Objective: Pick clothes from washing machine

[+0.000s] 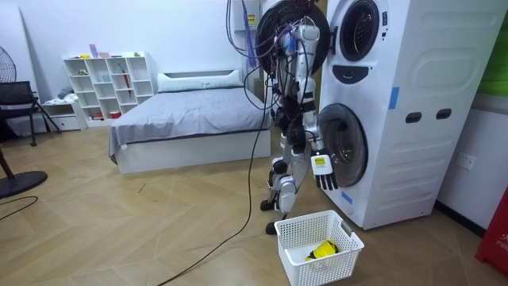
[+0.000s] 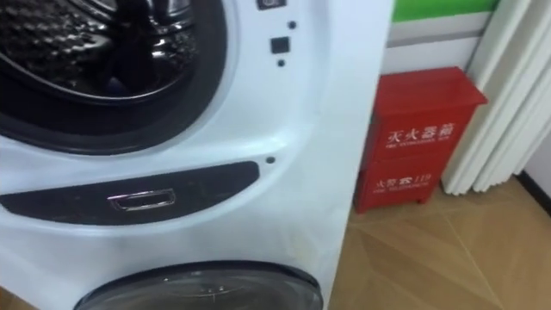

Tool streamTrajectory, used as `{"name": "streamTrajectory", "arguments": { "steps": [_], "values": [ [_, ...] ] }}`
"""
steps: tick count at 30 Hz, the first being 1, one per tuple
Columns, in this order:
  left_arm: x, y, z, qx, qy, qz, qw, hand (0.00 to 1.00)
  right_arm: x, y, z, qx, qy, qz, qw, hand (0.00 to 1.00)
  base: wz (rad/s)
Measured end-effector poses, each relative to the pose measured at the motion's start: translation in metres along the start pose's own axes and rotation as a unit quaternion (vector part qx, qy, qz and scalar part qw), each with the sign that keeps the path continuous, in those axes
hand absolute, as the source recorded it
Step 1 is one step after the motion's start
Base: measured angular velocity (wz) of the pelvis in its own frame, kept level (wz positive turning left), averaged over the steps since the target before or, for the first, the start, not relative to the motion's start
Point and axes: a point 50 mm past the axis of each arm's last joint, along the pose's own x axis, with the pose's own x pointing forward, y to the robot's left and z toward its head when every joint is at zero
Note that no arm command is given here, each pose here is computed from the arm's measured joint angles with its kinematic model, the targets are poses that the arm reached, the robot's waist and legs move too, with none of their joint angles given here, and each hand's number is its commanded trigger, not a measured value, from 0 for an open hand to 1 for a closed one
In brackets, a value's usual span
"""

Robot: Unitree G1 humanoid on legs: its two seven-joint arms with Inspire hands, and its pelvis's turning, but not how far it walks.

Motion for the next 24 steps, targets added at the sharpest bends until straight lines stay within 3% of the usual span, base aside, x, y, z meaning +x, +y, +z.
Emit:
{"name": "streamTrajectory", "arguments": {
  "steps": [15,24],
  "values": [
    [-0.0001,-0.0033,0.0007,0.041,-0.005,-0.004,0.999,0.0,-0.0002,0.0058,-0.0024,-0.048,0.001,0.006,0.999,0.0,0.05],
    [-0.0004,-0.0028,-0.0012,0.029,0.0,-0.002,1.0,0.0,-0.0003,0.0061,-0.0047,-0.056,0.005,0.007,0.998,0.0,0.13]
  ]
}}
